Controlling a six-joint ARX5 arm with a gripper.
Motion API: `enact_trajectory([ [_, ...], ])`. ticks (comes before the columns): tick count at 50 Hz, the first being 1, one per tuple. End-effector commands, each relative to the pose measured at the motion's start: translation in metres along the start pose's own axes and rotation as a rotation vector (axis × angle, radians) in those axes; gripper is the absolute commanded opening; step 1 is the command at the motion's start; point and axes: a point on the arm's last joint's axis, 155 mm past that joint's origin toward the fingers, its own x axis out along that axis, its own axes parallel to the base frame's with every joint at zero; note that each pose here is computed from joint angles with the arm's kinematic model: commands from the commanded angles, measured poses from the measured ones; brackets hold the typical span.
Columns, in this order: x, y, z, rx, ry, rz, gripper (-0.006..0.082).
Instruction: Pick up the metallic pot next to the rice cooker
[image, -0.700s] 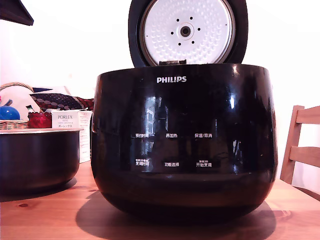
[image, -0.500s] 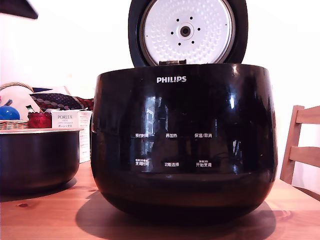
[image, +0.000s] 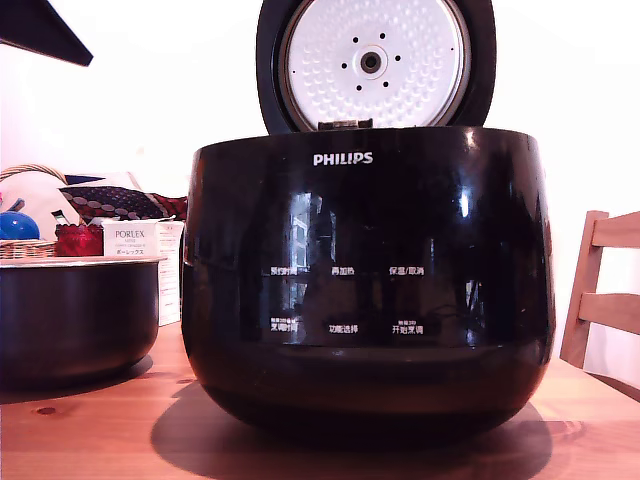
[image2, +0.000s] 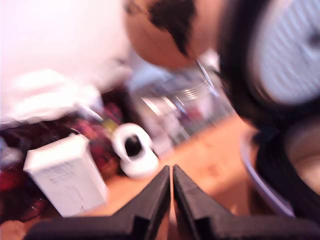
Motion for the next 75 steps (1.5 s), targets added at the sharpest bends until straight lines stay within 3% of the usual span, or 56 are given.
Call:
enact_trajectory([
  [1, -0.007, -0.005, 0.005, 0.130, 0.015, -0.037, -0.0024],
  [2, -0.009, -0.008, 0.000, 0.202, 0.040, -0.057, -0.0024],
  [8, -0.020, -0.021, -0.019, 0.242, 0.164, -0.144, -0.0024],
  [26, -0.054, -0.043, -0.074, 0.176, 0.550, -0.345, -0.0024],
  [39, -0.054, -0.038, -0.104, 0.143, 0.776, -0.404, -0.0013],
  [42, -0.051, -0.037, -0.109, 0.137, 0.805, -0.417, 0.0057],
  [47, -0.041, -0.033, -0.117, 0.137, 0.836, -0.420, 0.0249],
  [52, -0.027, -0.023, -0.122, 0.157, 0.844, -0.388, 0.0334],
  [62, -0.005, -0.012, -0.127, 0.242, 0.824, -0.380, 0.0403],
  [75, 0.012, -0.013, -0.146, 0.258, 0.864, -0.426, 0.0402],
])
